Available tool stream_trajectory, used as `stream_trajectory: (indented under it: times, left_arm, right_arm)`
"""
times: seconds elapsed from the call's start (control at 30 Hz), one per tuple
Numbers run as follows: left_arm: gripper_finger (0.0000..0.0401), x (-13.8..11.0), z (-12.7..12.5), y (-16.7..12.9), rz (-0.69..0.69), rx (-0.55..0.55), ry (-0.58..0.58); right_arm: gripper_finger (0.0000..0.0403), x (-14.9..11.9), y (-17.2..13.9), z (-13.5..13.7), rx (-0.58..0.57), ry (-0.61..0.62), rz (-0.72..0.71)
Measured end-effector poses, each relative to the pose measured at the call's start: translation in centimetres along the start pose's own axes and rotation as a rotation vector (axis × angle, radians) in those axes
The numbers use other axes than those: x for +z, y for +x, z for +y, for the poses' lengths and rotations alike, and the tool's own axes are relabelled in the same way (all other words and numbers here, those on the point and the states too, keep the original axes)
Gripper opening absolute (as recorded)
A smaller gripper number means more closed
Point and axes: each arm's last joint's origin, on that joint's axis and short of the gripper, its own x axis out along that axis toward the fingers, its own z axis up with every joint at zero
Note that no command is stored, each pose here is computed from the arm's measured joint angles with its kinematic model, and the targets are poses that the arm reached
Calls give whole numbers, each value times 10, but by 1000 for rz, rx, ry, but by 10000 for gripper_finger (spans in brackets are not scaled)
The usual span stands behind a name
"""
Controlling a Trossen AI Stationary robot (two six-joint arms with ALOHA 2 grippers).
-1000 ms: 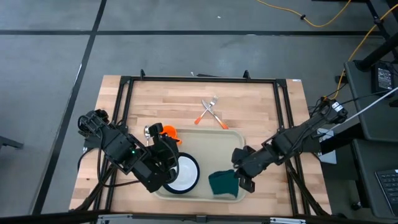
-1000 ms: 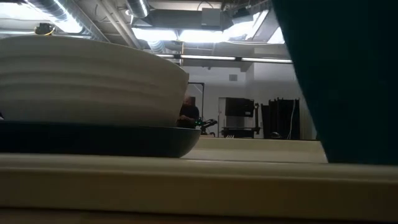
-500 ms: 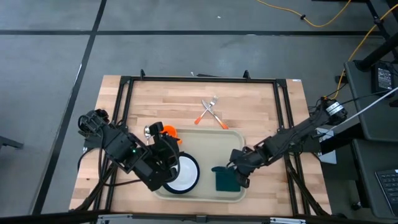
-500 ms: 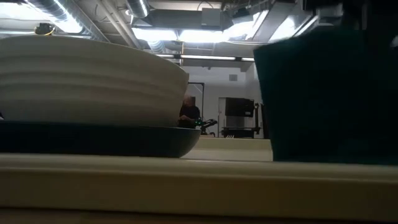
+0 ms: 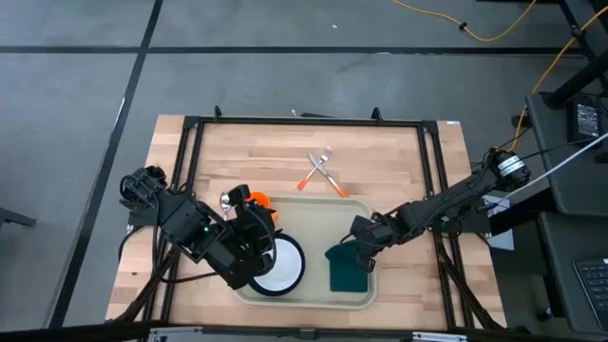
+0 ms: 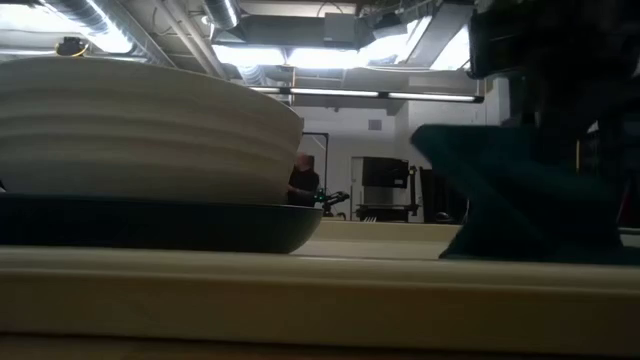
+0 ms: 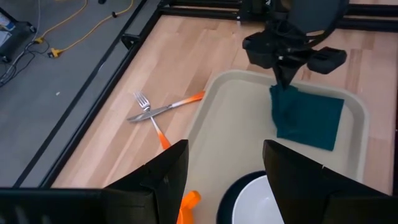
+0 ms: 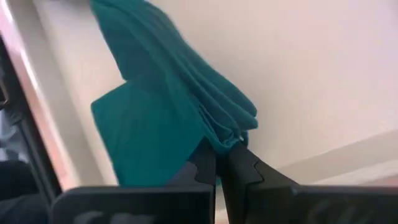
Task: Set up tray
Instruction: Put the green napkin on the brown tray
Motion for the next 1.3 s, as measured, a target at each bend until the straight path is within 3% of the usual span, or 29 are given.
stream_trajectory:
  times: [0.37,0.73,1.3]
  left_arm:
    - [200,0,0,0,0,0,-6]
    - [200,0,0,0,0,0,-5]
    - [200,0,0,-1,0,-2,-4]
  right_arm:
    - [8,5,0,-4,-60,85,-74]
    - [8,0,-1,-15,-219,173,-105]
    - [8,-3,18,-18,-303,185,-79]
